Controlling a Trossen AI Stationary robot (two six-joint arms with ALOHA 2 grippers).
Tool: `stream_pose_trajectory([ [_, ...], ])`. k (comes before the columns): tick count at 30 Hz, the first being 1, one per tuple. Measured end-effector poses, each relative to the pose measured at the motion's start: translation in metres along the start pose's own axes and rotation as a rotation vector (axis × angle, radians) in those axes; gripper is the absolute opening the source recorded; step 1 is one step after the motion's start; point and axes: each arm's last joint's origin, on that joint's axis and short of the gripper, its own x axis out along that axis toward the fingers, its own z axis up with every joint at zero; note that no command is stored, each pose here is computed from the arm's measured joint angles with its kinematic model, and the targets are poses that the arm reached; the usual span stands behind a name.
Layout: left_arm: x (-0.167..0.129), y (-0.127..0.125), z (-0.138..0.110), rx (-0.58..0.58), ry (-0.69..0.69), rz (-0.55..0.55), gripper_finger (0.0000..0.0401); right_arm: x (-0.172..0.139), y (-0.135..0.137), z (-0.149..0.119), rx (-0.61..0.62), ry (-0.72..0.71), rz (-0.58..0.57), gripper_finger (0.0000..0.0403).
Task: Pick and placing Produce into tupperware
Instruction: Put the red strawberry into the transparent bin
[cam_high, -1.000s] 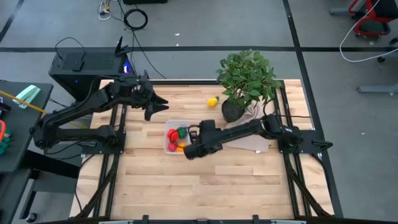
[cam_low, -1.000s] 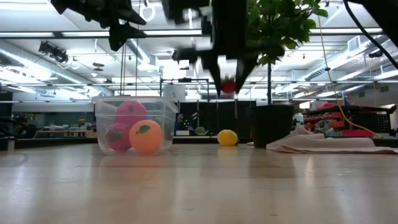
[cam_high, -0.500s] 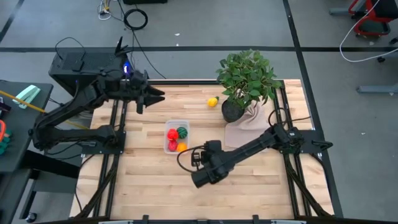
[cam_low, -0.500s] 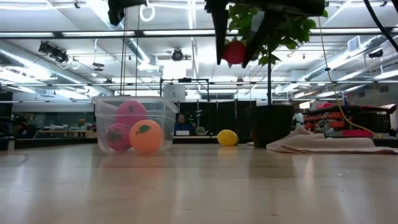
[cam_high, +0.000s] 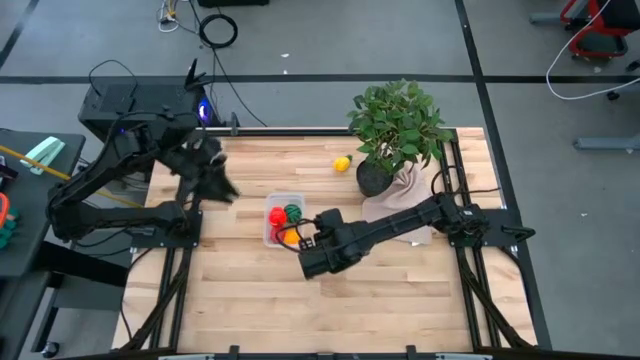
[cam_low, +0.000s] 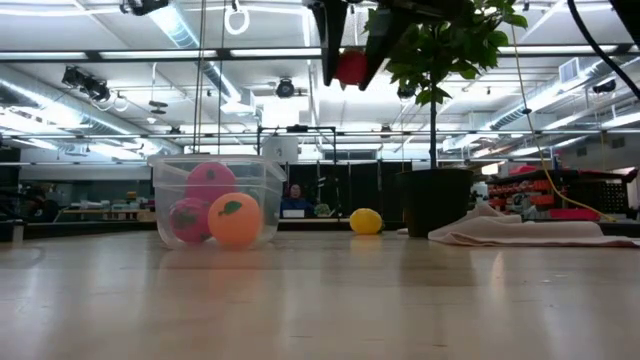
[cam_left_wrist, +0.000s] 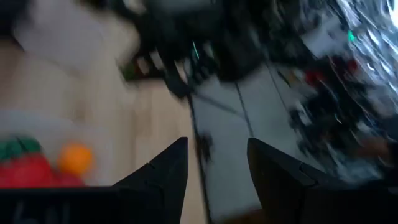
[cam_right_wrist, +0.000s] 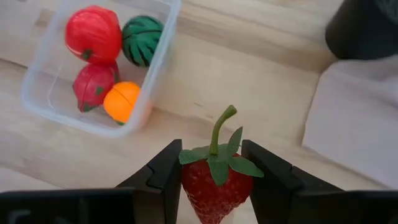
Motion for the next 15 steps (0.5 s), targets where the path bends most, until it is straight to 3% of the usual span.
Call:
stream_pose_trajectory([
  [2, -0.001, -0.003, -0.009, -0.005, 0.072, -0.011, 0.0172, 0.0, 0.0, 0.005, -0.024, -0.002, 0.003, 0.015],
  [5, -0.006, -0.007, -0.014, 0.026, 0.117, 0.069, 0.0172, 0.001, 0.0, 0.01, -0.053, -0.005, 0.003, 0.015],
  [10, -0.011, -0.012, -0.008, 0.071, 0.087, 0.186, 0.0172, 0.003, 0.002, 0.014, -0.07, -0.004, 0.009, 0.015],
  [15, -0.021, -0.023, -0.001, 0.136, 0.033, 0.284, 0.0172, 0.005, 0.015, 0.019, -0.139, 0.039, 0.14, 0.015],
])
